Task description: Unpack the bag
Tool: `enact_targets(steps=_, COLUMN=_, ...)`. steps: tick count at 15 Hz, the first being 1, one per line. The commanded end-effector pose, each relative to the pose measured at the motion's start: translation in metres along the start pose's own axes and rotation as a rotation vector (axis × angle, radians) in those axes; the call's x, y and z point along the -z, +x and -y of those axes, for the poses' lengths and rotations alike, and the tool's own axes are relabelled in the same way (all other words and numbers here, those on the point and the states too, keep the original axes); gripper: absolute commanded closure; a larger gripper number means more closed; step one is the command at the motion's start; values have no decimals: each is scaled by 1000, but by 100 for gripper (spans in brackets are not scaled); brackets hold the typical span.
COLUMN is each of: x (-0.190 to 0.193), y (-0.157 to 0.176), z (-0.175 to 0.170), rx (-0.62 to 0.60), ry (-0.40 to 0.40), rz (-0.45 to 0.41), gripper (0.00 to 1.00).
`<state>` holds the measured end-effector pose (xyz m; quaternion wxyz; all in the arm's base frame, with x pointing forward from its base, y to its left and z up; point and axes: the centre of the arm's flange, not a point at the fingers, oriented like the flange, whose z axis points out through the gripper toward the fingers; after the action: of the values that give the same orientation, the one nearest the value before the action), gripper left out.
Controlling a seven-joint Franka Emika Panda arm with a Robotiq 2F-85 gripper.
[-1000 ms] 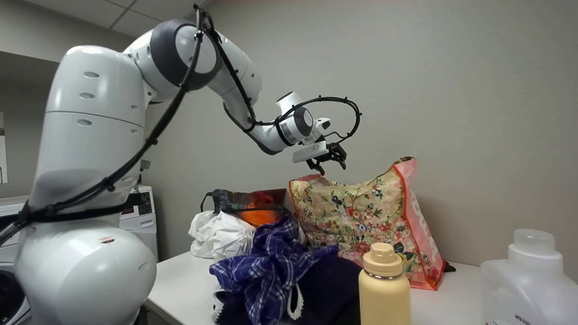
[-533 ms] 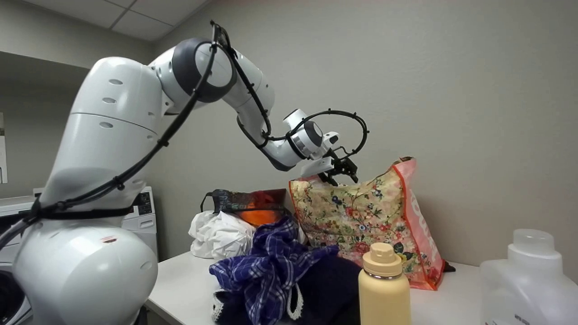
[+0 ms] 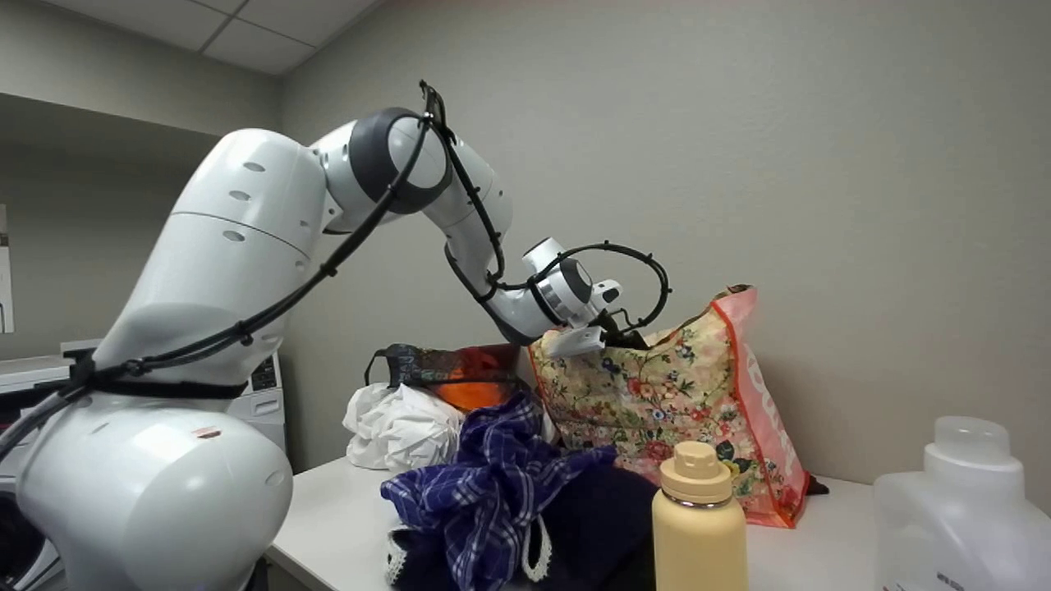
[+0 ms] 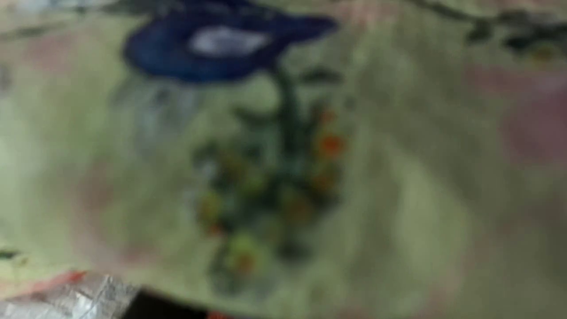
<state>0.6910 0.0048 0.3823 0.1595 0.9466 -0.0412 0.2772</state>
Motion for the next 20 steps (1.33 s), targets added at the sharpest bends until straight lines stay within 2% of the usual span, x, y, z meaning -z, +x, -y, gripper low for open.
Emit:
enact_targets(steps=1, x=-12, y=6, z=6, rx=-19, ry=-23, rz=2, gripper=49)
enact_targets(steps=4, x=-14, y=8, z=6, rx=-15, ry=-32, rz=-1, gripper=73)
enact_targets(steps=7, x=-10, y=11, z=5, rx=-13, ry=-36, rz=-10, gripper=92)
enact_targets(steps=9, x=-7, y=11, z=3, rx=-17, ry=-37, rz=-12, gripper=95)
enact_targets(steps=13, x=10, y=14, z=-4, rx=-37, ry=-16, rz=-7, gripper=92)
enact_targets(steps=20, x=94, y=45, z=-35, rx=-87, ry=0, rz=-11, gripper=92)
